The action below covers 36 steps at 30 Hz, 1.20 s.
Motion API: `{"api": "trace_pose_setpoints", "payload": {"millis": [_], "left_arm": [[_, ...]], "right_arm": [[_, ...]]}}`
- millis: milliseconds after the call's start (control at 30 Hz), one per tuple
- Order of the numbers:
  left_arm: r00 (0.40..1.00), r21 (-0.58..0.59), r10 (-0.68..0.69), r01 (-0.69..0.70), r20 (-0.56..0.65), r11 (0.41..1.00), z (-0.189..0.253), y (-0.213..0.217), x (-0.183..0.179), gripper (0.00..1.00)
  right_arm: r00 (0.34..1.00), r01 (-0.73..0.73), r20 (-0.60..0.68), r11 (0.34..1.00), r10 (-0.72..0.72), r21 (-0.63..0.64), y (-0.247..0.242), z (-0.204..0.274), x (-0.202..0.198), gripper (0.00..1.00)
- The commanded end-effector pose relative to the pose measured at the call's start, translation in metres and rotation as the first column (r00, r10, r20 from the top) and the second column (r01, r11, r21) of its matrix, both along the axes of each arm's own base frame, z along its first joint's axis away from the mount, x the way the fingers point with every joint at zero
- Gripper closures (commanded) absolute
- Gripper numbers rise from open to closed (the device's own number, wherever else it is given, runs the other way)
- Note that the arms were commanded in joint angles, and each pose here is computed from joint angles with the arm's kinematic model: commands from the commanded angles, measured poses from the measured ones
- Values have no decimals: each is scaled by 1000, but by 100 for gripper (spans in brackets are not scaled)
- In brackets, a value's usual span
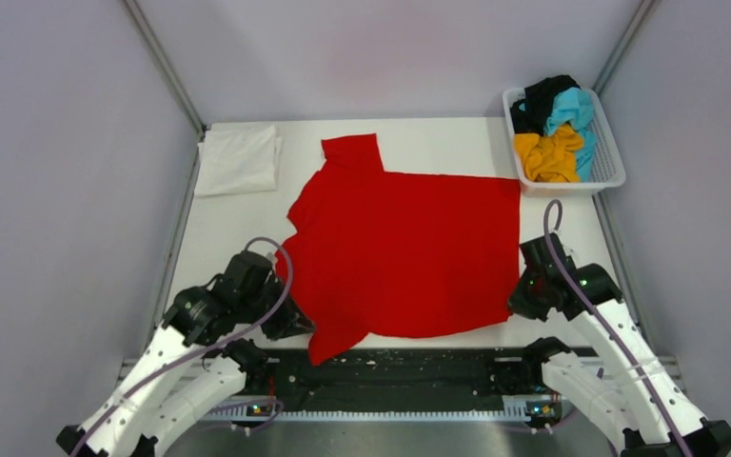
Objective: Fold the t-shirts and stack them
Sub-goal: Fold the flattened tshirt in 1/3 of the way
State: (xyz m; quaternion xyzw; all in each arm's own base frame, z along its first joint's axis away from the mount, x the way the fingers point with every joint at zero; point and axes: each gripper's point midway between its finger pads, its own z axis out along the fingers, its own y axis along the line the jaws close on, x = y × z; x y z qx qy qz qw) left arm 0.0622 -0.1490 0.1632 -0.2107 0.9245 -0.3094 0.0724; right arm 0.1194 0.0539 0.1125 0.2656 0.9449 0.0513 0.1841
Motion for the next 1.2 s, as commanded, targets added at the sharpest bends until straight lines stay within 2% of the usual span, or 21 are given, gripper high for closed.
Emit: {"api": "trace_pose_setpoints", "payload": {"millis": [0, 200, 367, 567, 900, 1167], "left_arm": [[974, 25, -18, 12, 225, 1000, 11, -23, 69, 100], [947, 189, 3, -66, 320, 980, 24, -21, 131, 100], [925, 294, 30, -150, 378, 944, 36, -11, 178, 100], [950, 349, 70, -179, 303, 920, 19, 8, 216, 100], [950, 431, 55, -190, 307, 882, 15, 22, 273, 100], [978, 455, 11, -108, 210, 884, -8, 15, 298, 100]], "right_arm": [[997, -8, 72, 1000, 9, -3, 5, 2, 23, 98], [992, -10, 128, 1000, 10, 4, 15, 2, 56, 97], [990, 20, 142, 998, -10, -65, 4, 5, 82, 95], [986, 61, 161, 997, -53, -48, -7, 4, 105, 95], [985, 109, 146, 990, -96, -84, -25, -4, 134, 93], [981, 140, 146, 986, -126, -92, -33, -15, 147, 86]]}}
